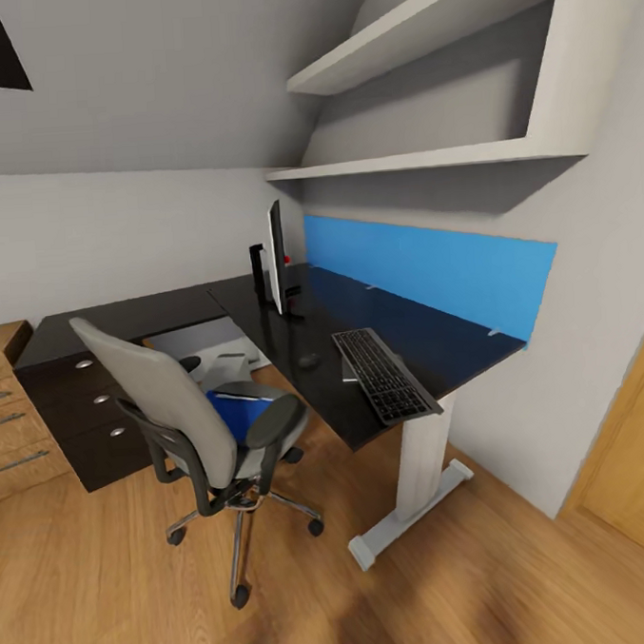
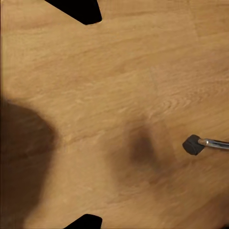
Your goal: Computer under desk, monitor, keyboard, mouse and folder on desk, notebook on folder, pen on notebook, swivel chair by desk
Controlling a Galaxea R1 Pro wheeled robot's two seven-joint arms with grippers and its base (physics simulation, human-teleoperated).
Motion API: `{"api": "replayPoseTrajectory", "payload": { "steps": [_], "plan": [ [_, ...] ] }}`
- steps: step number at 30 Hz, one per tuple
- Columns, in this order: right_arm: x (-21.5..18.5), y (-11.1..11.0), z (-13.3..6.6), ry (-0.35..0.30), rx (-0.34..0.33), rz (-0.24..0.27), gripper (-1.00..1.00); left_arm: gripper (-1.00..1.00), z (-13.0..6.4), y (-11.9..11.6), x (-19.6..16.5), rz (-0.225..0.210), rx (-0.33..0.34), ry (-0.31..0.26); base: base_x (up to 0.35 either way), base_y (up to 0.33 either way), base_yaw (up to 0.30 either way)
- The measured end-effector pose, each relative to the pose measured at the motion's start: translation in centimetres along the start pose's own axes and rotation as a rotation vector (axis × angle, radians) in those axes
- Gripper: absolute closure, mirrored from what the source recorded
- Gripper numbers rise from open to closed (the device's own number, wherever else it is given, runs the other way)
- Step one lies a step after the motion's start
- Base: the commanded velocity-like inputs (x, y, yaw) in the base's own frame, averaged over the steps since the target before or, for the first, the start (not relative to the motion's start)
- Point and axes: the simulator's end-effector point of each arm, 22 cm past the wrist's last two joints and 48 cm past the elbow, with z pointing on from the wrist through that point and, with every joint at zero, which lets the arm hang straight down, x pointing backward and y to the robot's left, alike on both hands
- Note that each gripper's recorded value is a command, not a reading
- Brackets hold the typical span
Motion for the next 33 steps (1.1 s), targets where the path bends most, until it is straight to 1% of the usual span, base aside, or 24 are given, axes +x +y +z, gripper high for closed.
{"api": "replayPoseTrajectory", "payload": {
  "steps": [2, 4, 5, 8, 10, 14, 16, 33],
  "plan": [
    [0.2, -0.3, -0.3, 0.0, 0.011, 0.0, -1.0, -1.0, -0.1, 0.2, 0.4, 0.002, -0.002, 0.013, 0.0, 0.0, 0.277],
    [0.4, -0.6, -0.4, 0.004, 0.018, -0.002, -1.0, -1.0, -0.6, 0.5, 2.1, 0.01, -0.003, 0.059, 0.0, 0.0, 0.277],
    [0.2, -0.8, -0.3, -0.003, 0.022, -0.003, -1.0, -1.0, -1.0, 0.7, 3.3, 0.015, -0.005, 0.095, 0.0, 0.0, 0.277],
    [0.2, -1.1, -0.3, -0.007, 0.024, -0.006, -1.0, -1.0, -1.3, 0.5, 4.2, 0.018, -0.001, 0.122, 0.0, 0.0, 0.275],
    [0.3, -1.0, -0.4, -0.005, 0.02, -0.008, -1.0, -1.0, -1.4, 0.5, 4.4, 0.02, -0.001, 0.128, 0.0, 0.0, 0.273],
    [0.5, -0.6, -0.5, 0.004, 0.015, -0.008, -1.0, -1.0, -1.6, -0.2, 4.8, 0.025, 0.014, 0.14, 0.0, 0.0, 0.273],
    [0.3, -0.9, -0.3, 0.001, 0.019, -0.009, -1.0, -1.0, -1.5, 0.0, 4.7, 0.025, 0.007, 0.134, 0.0, 0.0, 0.273],
    [0.8, -0.3, -0.6, 0.013, 0.007, -0.009, -1.0, -1.0, -1.7, -0.1, 4.9, 0.026, 0.008, 0.14, 0.0, 0.0, 0.273]
  ]
}}
